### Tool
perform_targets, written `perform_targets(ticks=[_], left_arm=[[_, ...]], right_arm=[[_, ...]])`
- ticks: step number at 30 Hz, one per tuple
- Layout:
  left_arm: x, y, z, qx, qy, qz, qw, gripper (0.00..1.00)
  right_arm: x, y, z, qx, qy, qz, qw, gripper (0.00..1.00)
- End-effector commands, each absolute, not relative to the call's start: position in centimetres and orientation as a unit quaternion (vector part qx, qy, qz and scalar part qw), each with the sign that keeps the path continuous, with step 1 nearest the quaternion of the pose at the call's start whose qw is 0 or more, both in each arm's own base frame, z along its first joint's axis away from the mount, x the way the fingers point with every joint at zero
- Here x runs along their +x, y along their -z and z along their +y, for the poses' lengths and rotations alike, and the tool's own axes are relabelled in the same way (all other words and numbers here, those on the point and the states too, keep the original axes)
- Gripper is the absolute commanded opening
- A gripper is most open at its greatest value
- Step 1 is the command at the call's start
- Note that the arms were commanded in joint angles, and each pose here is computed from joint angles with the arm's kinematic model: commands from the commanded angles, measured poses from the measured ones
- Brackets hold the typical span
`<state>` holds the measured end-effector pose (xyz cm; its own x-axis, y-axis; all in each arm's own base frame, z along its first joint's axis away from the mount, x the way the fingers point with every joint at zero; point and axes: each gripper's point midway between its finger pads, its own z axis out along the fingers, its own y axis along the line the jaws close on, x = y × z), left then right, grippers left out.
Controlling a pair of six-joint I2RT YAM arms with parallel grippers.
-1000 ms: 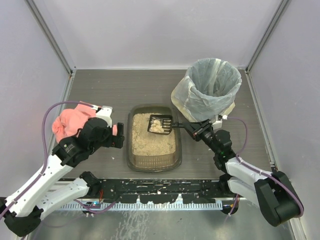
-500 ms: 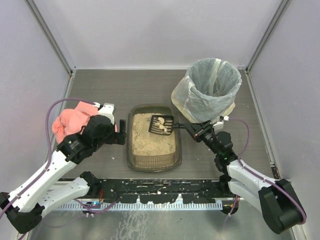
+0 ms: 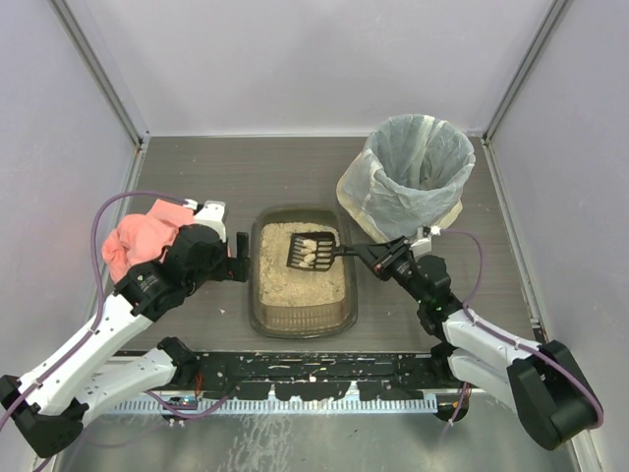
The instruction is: Clean the litter box
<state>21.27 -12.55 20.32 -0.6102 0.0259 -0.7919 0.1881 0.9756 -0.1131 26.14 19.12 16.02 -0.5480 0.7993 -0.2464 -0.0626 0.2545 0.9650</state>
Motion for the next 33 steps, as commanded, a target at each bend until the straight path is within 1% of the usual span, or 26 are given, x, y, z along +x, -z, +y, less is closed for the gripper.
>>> perform_targets(ticks=[1,3,5,6,9,10,13,14,17,20,23,26,33], left_arm=[[22.4,-21.9,-13.0,0.041,0.105,0.876,0.468,0.98],[22.3,-21.9,-13.0,0.042,0.104,0.879,0.463,0.98],[22.4,-21.8,-12.9,0.038,0.103,0.879,0.464,0.98],[22.4,-21.6,-12.9,0.036,0.103,0.878,0.466,0.98],[22.5,-21.5,-13.2,0.037,0.108,0.879,0.464,0.98],[22.4,-21.6,-13.1,0.038,0.106,0.88,0.461,0.98],[22.5,-21.2,-12.8,0.032,0.1,0.88,0.464,0.98],[22.6,-21.2,-12.9,0.032,0.1,0.879,0.466,0.98],[22.6,-21.3,-13.0,0.033,0.102,0.881,0.461,0.98],[22.7,-21.2,-12.8,0.027,0.099,0.879,0.465,0.98],[22.8,-21.2,-12.9,0.026,0.101,0.879,0.466,0.98],[22.8,-21.3,-12.8,0.025,0.1,0.879,0.465,0.98],[22.9,-21.4,-12.8,0.023,0.099,0.879,0.467,0.98]], right_arm=[[26.7,-19.0,19.3,0.256,-0.574,0.656,0.418,0.01],[26.6,-18.6,18.2,0.28,-0.572,0.644,0.424,0.01],[26.0,-19.9,20.7,0.22,-0.58,0.665,0.415,0.01],[25.9,-19.8,21.1,0.209,-0.582,0.67,0.411,0.01],[26.7,-18.3,17.5,0.291,-0.565,0.646,0.423,0.01],[26.6,-18.9,17.3,0.289,-0.568,0.64,0.429,0.01],[25.9,-20.3,20.5,0.213,-0.578,0.67,0.415,0.01],[25.8,-20.2,20.3,0.216,-0.58,0.667,0.414,0.01],[26.5,-19.4,17.4,0.279,-0.568,0.643,0.431,0.01],[25.8,-20.8,20.6,0.207,-0.583,0.667,0.414,0.01],[26.1,-20.5,19.5,0.237,-0.582,0.655,0.419,0.01],[25.8,-21.6,20.7,0.205,-0.593,0.661,0.412,0.01],[25.9,-23.5,20.3,0.195,-0.588,0.66,0.425,0.01]])
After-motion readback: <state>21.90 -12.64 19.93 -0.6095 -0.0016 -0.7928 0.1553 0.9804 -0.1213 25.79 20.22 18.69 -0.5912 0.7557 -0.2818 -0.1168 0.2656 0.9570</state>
